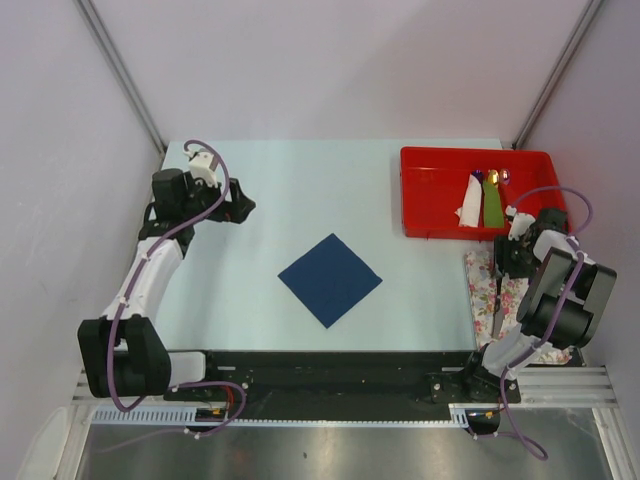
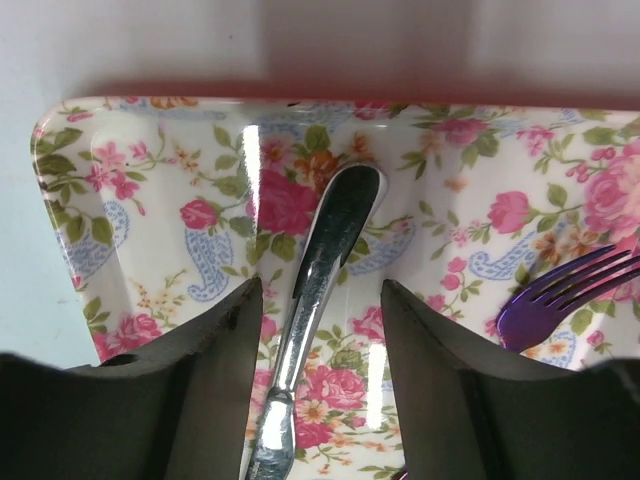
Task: Place the utensils on the paper napkin and roll it up
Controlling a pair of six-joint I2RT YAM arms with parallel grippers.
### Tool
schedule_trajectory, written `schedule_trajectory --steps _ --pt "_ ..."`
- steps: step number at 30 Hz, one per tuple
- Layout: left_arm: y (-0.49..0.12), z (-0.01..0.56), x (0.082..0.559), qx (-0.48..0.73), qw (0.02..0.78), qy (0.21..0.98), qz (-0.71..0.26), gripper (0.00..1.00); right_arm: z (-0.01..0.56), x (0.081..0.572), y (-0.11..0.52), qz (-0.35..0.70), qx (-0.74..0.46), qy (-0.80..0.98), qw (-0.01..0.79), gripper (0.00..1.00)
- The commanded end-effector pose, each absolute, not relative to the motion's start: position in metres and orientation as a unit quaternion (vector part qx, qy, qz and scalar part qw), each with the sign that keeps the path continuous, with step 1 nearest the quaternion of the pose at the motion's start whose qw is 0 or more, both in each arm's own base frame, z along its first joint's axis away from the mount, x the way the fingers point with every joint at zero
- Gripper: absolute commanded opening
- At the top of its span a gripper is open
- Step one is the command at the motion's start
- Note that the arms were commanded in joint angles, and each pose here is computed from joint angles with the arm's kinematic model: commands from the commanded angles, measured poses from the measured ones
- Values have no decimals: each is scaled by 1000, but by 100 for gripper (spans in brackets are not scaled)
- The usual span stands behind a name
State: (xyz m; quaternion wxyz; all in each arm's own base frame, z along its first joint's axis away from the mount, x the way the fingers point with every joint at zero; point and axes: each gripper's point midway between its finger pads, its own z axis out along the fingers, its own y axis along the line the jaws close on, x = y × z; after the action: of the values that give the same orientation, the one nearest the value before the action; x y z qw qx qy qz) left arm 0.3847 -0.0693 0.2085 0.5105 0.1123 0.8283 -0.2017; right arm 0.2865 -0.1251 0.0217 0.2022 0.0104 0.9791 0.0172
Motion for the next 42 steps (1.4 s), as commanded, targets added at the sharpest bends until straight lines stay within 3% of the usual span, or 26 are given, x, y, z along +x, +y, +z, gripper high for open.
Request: schedule_trajectory --steps 1,12,13,16,17,19,21,35,39,40,42 --pt "-68 223 381 140 539 811 -182 100 8 279 -124 25 4 983 182 54" --pt "-64 223 383 143 543 811 -166 100 -6 275 -115 9 5 983 182 41" --pt "-64 222 383 143 542 811 -167 100 -6 276 -114 5 3 983 184 35" --pt "-64 220 383 144 541 812 -166 99 -9 272 -106 15 -1 983 185 27" --pt "-63 219 383 143 540 812 -166 100 -9 272 -106 16 -2 983 185 19" --pt "-63 218 383 145 539 813 -164 100 -7 271 -105 22 -1 981 191 13" --pt "-63 217 384 142 539 814 -164 100 -4 271 -108 21 3 981 194 0" --pt "-67 215 385 139 538 812 -179 100 62 283 -101 34 -34 954 296 0" --pt "-67 215 387 139 537 812 -180 100 57 287 -100 33 -35 958 284 0" --pt "-67 216 387 139 537 812 -179 100 58 289 -104 27 -32 960 278 3" --pt "-67 218 387 142 539 811 -179 99 57 282 -108 28 -26 963 266 27"
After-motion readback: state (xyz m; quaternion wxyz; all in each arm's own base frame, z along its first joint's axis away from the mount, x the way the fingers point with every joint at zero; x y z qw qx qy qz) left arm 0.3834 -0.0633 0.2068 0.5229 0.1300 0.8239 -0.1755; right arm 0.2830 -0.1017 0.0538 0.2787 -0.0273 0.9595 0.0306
